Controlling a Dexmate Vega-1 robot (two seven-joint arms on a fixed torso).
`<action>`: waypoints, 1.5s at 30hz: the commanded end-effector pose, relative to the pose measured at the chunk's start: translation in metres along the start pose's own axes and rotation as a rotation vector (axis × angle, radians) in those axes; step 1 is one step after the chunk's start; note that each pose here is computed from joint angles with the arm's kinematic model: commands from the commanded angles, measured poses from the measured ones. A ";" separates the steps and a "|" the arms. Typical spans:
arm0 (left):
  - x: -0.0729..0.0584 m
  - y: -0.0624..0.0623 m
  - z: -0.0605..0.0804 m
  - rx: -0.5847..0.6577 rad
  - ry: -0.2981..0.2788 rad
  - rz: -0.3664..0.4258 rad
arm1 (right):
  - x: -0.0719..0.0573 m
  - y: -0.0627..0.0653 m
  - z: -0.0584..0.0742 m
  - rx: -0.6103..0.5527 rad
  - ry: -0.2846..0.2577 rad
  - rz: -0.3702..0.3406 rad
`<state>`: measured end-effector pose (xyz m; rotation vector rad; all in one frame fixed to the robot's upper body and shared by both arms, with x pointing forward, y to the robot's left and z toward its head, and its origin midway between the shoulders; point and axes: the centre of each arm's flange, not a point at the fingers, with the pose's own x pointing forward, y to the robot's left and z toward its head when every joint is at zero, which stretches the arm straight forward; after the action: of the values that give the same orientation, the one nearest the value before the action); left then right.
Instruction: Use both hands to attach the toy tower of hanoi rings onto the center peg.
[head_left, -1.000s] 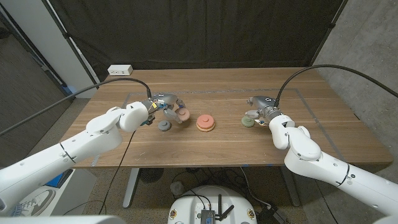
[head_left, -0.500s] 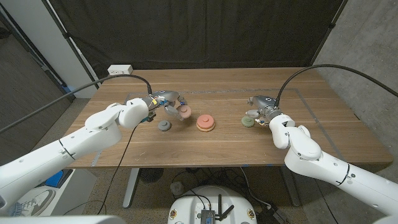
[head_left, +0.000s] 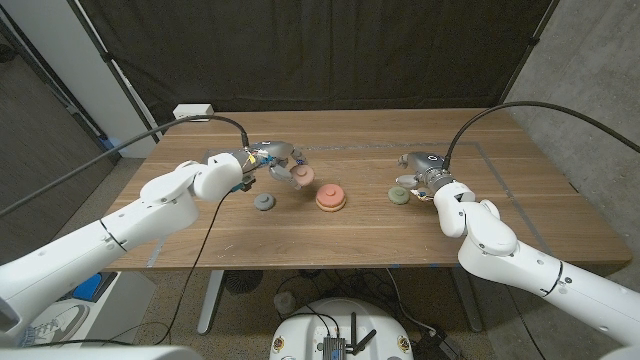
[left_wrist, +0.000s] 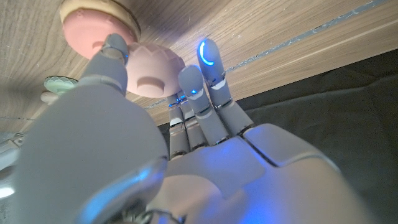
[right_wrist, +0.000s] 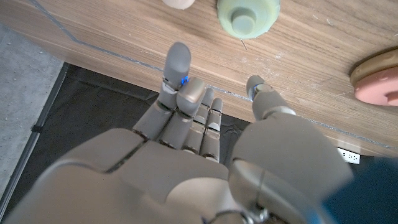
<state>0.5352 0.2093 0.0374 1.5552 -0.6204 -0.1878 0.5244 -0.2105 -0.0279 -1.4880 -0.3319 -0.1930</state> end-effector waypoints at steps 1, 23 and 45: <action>0.011 0.001 0.010 0.003 -0.050 -0.007 | 0.000 -0.001 -0.001 0.003 0.011 0.003; 0.038 0.000 0.026 0.040 -0.113 -0.079 | 0.002 -0.001 -0.007 0.018 0.021 -0.004; 0.054 -0.017 0.036 0.057 -0.136 -0.112 | 0.003 -0.001 -0.011 0.021 0.020 -0.004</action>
<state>0.5619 0.1593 0.0375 1.6318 -0.6451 -0.3546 0.5273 -0.2196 -0.0270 -1.4650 -0.3196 -0.2072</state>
